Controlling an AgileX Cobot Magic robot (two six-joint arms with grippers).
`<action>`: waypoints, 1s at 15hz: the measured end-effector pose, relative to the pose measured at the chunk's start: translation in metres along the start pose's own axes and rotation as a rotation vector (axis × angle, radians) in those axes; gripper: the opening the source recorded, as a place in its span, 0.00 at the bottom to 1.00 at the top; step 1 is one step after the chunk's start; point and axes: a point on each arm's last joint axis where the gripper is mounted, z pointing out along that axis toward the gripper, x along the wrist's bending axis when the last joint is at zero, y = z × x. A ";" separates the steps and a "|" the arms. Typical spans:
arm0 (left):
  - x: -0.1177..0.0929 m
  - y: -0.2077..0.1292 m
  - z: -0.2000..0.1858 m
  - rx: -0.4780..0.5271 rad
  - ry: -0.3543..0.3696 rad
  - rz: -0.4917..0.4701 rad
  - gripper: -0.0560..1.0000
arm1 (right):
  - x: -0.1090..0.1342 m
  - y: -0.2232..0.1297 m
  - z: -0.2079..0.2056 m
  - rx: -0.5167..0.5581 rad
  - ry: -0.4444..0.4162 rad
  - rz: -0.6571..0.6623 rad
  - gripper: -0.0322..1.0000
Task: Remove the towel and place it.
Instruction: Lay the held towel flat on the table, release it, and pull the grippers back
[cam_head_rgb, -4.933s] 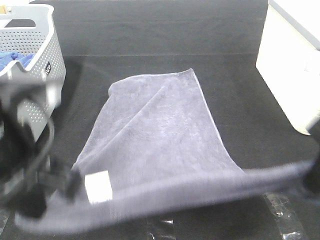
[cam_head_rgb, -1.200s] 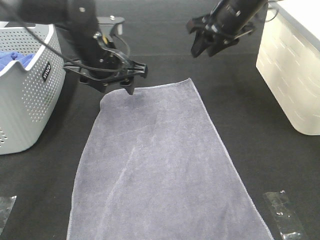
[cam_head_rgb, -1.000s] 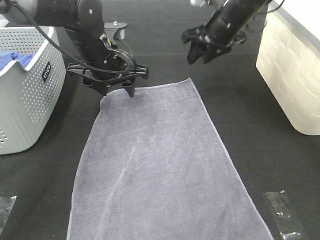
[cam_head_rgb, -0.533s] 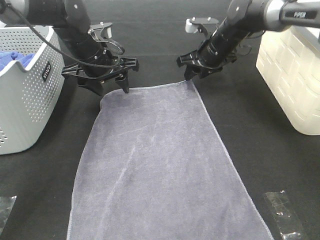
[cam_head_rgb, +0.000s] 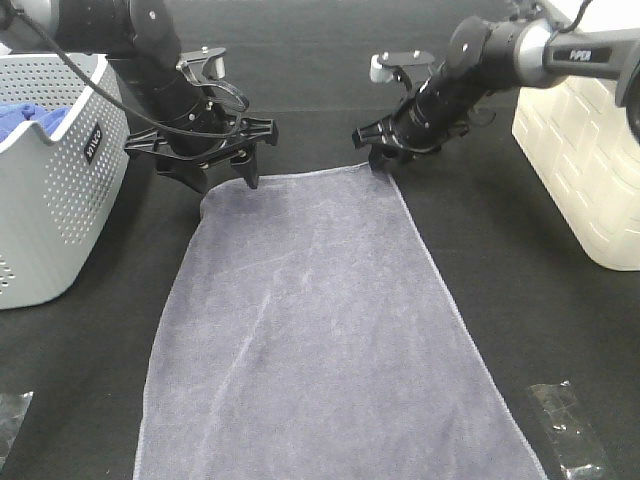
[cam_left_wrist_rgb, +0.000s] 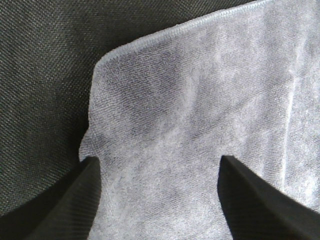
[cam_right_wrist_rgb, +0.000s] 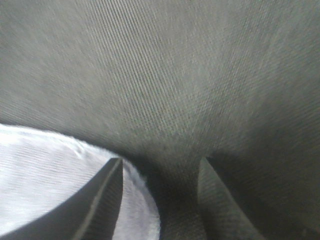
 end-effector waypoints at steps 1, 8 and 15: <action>0.000 0.000 0.000 0.000 0.000 0.003 0.66 | -0.001 -0.002 0.004 0.004 -0.001 0.001 0.47; 0.000 0.000 0.000 0.000 0.000 0.010 0.66 | 0.000 -0.003 0.005 0.019 0.006 0.001 0.05; 0.000 0.000 0.000 0.000 0.000 0.010 0.66 | -0.001 0.005 -0.006 0.084 -0.019 -0.027 0.03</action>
